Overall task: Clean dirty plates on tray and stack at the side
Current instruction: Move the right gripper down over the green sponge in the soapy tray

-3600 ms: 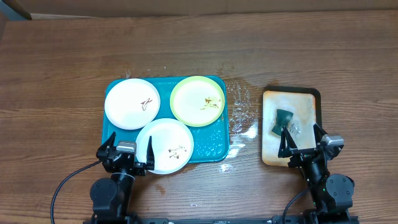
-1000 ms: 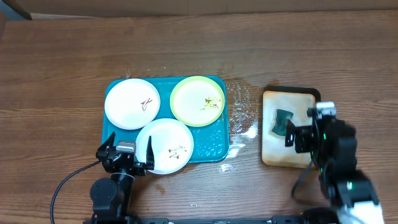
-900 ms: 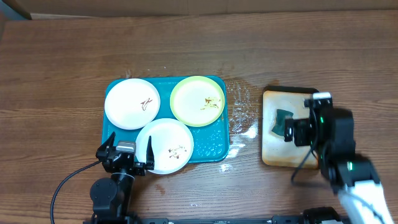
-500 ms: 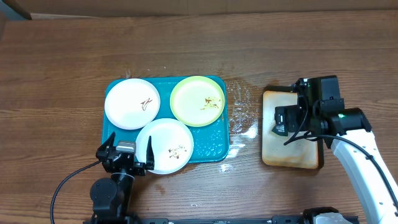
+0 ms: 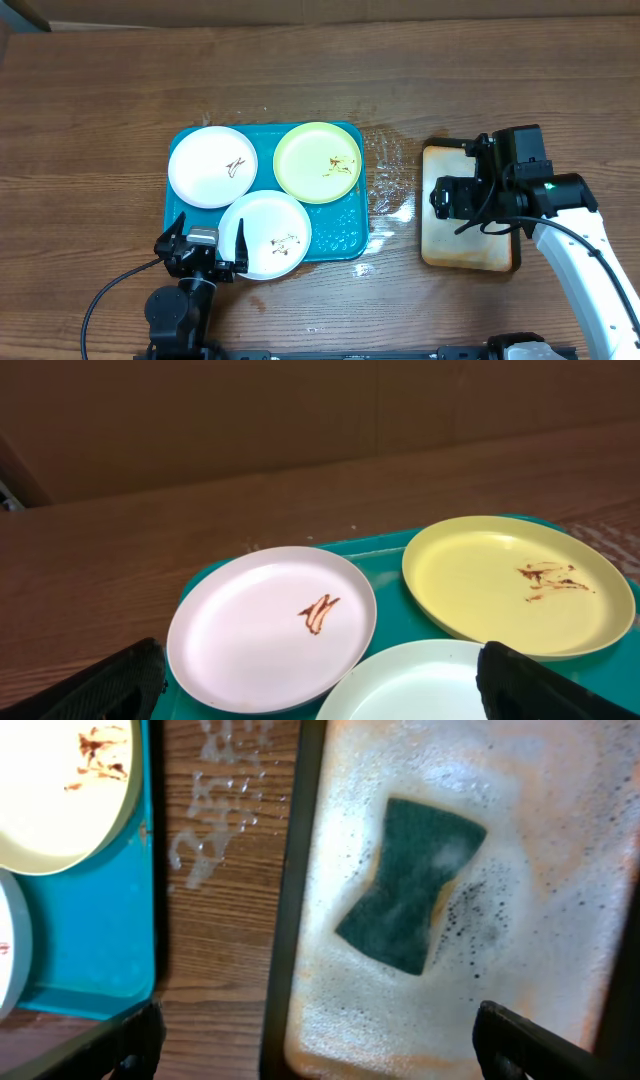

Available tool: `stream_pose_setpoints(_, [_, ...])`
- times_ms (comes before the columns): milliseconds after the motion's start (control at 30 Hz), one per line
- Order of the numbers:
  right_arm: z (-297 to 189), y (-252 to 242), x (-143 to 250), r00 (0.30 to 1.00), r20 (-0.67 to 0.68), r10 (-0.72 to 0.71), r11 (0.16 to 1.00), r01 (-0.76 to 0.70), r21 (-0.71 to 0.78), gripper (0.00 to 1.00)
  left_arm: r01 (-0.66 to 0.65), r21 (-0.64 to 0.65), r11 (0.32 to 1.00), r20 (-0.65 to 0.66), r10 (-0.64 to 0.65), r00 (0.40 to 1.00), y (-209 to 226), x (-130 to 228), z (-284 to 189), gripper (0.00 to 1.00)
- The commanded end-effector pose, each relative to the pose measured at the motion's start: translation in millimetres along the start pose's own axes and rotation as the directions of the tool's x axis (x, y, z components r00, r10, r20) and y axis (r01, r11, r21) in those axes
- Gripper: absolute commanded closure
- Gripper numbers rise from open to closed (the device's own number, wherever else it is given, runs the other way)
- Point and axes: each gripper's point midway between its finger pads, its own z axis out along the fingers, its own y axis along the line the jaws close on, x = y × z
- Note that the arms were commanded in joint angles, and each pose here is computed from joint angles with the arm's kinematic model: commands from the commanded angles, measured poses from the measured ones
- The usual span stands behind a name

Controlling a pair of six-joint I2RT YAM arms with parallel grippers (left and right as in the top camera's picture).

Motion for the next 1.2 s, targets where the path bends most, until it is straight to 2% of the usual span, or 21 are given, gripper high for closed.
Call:
stream_pose_setpoints(0, [-9, 8, -9, 1.000, 0.029, 0.001, 0.999, 0.000, -0.032, 0.00, 0.004, -0.002, 1.000, 0.006, -0.004, 1.000, 0, -1, 0, 0.00])
stream_pose_setpoints(100, [-9, 6, -8, 1.000, 0.025, 0.017, 1.000, -0.017, -0.022, 0.00, 0.004, -0.002, 1.000, 0.006, -0.004, 1.000, 0, 0, 0, 0.00])
stream_pose_setpoints(200, [-7, -14, -12, 0.986, 0.055, 0.159, 0.983, -0.163, 0.082, 0.00, 0.004, -0.002, 1.000, 0.006, -0.004, 1.000, 0, 0, 0, 0.00])
stream_pose_setpoints(333, [0, -23, -16, 0.981, 0.058, 0.185, 0.973, -0.192, 0.127, 0.00, 0.004, -0.002, 1.000, 0.006, -0.004, 1.000, 0, 0, 0, 0.00])
stream_pose_setpoints(433, [9, -36, -14, 0.965, 0.052, 0.256, 0.946, -0.261, 0.192, 0.00, 0.004, -0.002, 1.000, 0.006, -0.004, 1.000, 0, 0, 0, 0.00])
stream_pose_setpoints(633, [31, -36, -1, 0.960, -0.052, 0.274, 0.945, -0.259, 0.200, 0.00, 0.004, -0.002, 1.000, 0.006, -0.004, 1.000, 0, 0, 0, 0.00])
stream_pose_setpoints(1167, [51, -35, -15, 0.954, -0.022, 0.299, 0.941, -0.291, 0.172, 0.00, 0.004, -0.003, 1.000, 0.008, -0.004, 1.000, 0, -1, 0, 0.00])
